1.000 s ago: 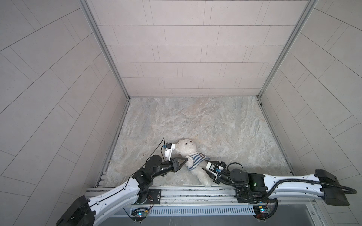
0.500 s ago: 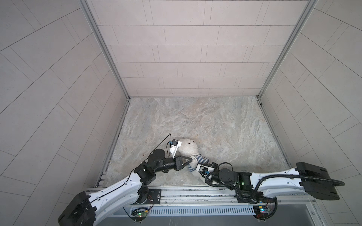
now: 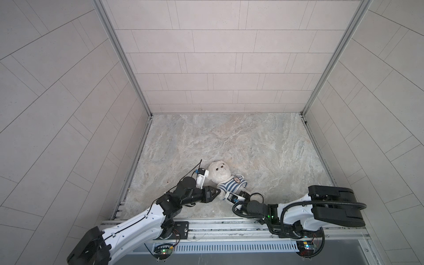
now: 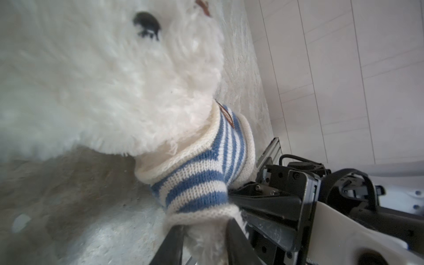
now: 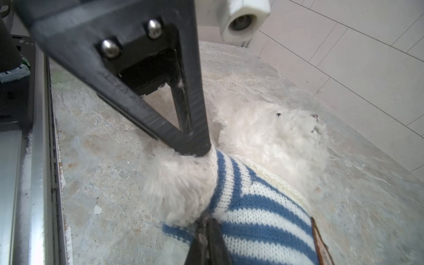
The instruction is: Dress the teddy bear
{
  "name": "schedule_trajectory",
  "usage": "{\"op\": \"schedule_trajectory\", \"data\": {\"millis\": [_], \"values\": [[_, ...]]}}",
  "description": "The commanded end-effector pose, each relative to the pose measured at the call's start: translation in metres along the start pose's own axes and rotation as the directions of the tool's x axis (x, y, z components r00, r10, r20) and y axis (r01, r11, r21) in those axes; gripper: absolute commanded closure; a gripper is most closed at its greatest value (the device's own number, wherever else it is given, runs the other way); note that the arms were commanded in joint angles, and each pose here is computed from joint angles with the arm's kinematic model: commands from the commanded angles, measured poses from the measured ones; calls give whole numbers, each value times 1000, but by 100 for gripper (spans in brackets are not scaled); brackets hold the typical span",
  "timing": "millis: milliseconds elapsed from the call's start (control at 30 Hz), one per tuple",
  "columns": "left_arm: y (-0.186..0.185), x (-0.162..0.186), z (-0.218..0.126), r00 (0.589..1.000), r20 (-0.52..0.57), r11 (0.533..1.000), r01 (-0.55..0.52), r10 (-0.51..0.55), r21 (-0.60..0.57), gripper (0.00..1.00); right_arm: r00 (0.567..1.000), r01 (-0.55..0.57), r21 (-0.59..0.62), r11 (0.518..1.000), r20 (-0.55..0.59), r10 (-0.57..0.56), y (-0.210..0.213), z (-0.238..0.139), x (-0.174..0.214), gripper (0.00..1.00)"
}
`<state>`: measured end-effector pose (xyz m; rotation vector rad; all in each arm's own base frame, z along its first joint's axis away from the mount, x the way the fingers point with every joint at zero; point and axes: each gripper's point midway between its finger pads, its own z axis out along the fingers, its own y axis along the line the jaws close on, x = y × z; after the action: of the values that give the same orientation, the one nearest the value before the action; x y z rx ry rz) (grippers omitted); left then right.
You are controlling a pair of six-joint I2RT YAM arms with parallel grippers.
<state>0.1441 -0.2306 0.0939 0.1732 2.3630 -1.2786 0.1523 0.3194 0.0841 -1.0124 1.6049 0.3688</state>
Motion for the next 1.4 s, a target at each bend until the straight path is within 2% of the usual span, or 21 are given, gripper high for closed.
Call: {"op": "schedule_trajectory", "data": {"millis": [0,167,300,400,500,633,767,800,933,967,1167,1367], "values": [[16,4,-9,1000,-13,993,-25,23,-116,59,999,-43,35,998,19,42,-5,1,1,97],[13,3,-11,1000,10,993,16,-15,-113,57,998,-60,14,998,37,59,3,6,-7,97],[2,4,-9,999,42,996,32,-28,-86,43,998,-57,11,998,34,56,7,8,-8,97],[-3,6,-7,998,51,996,35,-31,-80,41,998,-56,9,998,33,55,8,8,-7,97],[-2,8,-4,999,43,995,33,-29,-93,50,998,-52,7,999,33,51,11,7,-7,98],[5,8,0,998,51,992,43,-37,-119,54,998,-50,9,999,34,50,11,7,-6,98],[3,4,5,998,51,991,32,-25,-128,63,998,-50,11,999,32,50,13,7,-4,98],[2,4,6,999,48,991,32,-26,-127,67,998,-53,10,999,33,53,13,6,-3,98],[6,11,4,999,21,991,27,-24,-135,97,998,-54,27,998,26,53,11,4,-1,98],[9,13,2,1000,15,989,22,-20,-144,100,998,-52,33,998,20,52,9,3,1,99],[11,30,-8,996,-69,989,-57,47,-137,100,997,-65,121,991,-31,70,-7,-2,17,100],[-4,44,-13,965,-196,980,-191,176,-62,100,991,-93,219,971,-73,111,-27,-12,33,100]]}}
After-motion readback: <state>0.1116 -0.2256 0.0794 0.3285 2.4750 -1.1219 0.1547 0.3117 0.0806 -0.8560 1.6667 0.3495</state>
